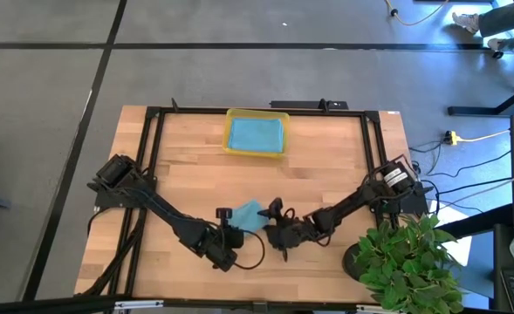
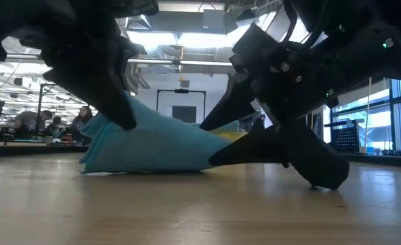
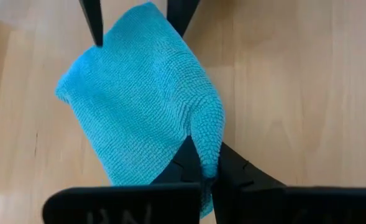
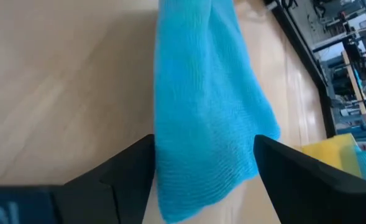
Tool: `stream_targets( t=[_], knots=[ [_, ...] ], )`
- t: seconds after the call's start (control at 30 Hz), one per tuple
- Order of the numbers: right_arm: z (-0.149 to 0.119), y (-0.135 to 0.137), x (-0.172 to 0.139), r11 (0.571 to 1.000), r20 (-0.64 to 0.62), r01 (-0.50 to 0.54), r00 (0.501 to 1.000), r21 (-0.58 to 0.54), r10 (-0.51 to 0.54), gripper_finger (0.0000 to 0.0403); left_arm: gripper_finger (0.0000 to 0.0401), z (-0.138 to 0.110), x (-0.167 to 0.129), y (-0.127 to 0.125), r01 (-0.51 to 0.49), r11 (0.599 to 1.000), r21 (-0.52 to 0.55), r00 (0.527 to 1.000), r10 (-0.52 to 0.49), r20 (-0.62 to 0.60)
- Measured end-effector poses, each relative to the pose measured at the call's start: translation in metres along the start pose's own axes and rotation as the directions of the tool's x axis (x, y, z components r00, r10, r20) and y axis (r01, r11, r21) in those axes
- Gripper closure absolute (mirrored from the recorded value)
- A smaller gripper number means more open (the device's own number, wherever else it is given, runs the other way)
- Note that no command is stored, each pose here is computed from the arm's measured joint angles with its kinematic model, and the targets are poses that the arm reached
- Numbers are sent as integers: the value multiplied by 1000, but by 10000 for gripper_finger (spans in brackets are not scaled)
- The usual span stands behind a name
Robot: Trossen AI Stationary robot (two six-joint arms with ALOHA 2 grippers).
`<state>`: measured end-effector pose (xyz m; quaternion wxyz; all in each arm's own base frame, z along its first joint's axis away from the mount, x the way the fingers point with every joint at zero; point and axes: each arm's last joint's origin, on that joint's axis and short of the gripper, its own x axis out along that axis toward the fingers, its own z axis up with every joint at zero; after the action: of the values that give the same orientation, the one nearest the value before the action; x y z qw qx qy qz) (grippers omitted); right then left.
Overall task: Fold microfiber towels
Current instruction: Put the blue towel into the yellow bin
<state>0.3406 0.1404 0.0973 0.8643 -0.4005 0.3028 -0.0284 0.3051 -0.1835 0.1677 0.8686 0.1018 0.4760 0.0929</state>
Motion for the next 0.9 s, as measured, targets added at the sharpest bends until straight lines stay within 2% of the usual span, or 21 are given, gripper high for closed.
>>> stream_targets(
  t=[0.1,0.2,0.57,0.7,0.9],
  knots=[
    [-2,-1,1,1000,-19,-4,1000,-17,4,143,401,0,-1,0,1,1000,3,1000,-1,1],
    [-1,0,0,998,-15,-4,1000,-63,3,175,401,1,-2,0,4,1000,1,1000,-4,7],
    [4,5,-10,993,-17,27,999,-115,-29,384,401,4,-17,10,-29,999,25,999,28,32],
    [12,-7,-18,990,-20,82,996,-112,-85,383,401,7,-29,24,-83,995,63,996,81,45],
    [13,-57,-31,984,-65,169,983,-60,-173,390,401,21,-42,69,-179,978,108,983,173,67]
  ],
)
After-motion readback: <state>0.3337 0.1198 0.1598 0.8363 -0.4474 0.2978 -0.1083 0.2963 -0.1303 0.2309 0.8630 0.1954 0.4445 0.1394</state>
